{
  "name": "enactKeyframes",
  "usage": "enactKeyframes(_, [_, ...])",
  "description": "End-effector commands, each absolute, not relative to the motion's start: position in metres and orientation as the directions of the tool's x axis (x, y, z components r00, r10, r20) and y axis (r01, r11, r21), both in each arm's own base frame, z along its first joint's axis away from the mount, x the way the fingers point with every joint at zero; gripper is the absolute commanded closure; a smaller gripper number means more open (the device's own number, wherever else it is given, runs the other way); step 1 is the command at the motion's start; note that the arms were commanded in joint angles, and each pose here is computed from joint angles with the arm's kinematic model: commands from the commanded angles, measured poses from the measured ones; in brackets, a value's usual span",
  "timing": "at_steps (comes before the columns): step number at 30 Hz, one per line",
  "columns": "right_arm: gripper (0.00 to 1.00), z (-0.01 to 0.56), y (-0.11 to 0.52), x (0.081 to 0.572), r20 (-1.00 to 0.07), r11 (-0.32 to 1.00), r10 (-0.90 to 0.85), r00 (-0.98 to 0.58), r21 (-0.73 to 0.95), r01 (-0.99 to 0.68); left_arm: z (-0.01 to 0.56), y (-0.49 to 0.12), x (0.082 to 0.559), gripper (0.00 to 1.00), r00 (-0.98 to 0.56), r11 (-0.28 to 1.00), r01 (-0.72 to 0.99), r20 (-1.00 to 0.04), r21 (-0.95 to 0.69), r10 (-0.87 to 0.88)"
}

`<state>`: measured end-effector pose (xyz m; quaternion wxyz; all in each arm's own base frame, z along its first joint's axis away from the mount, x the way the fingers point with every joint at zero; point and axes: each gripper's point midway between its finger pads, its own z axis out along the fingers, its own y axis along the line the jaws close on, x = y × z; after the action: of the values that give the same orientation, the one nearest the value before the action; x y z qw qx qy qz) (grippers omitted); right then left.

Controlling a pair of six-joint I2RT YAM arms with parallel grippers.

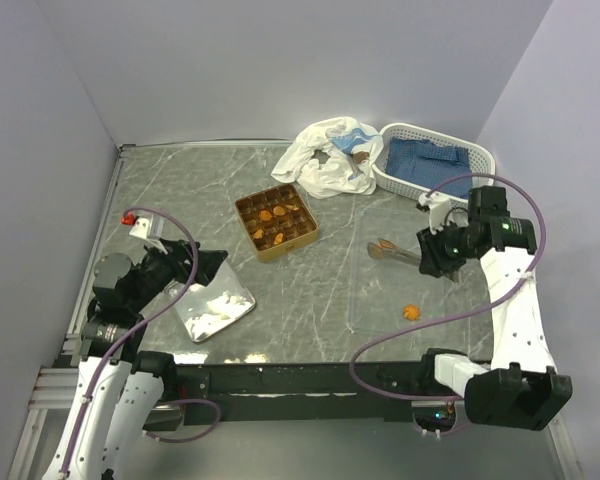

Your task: Pack the cookies

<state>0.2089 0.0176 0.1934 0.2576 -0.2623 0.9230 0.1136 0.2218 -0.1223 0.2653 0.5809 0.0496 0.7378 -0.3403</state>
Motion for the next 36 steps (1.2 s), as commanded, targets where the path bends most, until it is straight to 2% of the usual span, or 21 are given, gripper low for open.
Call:
enactKeyframes(1, [0.69, 0.229, 0.055, 0.241, -0.641, 0.802, -0.41, -0.649, 0.086, -0.592, 0.269, -0.124, 0.227, 0.04, -0.304, 0.76, 0.487, -0.899, -0.43, -0.314])
enactKeyframes(11, [0.69, 0.255, 0.141, 0.288, -0.671, 0.668, -0.523, -0.526, 0.061, -0.742, 0.26, -0.12, 0.236, 0.03, -0.331, 0.779, 0.443, -0.888, -0.444, -0.318])
enactKeyframes(18, [0.69, 0.243, 0.189, 0.319, -0.638, 0.615, -0.58, -0.507, 0.065, -0.786, 0.256, -0.118, 0.239, 0.04, -0.342, 0.786, 0.428, -0.885, -0.445, -0.315])
enactKeyframes(36, [0.62, 0.215, 0.215, 0.344, -0.557, 0.596, -0.642, -0.527, 0.071, -0.8, 0.259, -0.119, 0.236, 0.04, -0.331, 0.782, 0.441, -0.89, -0.441, -0.315])
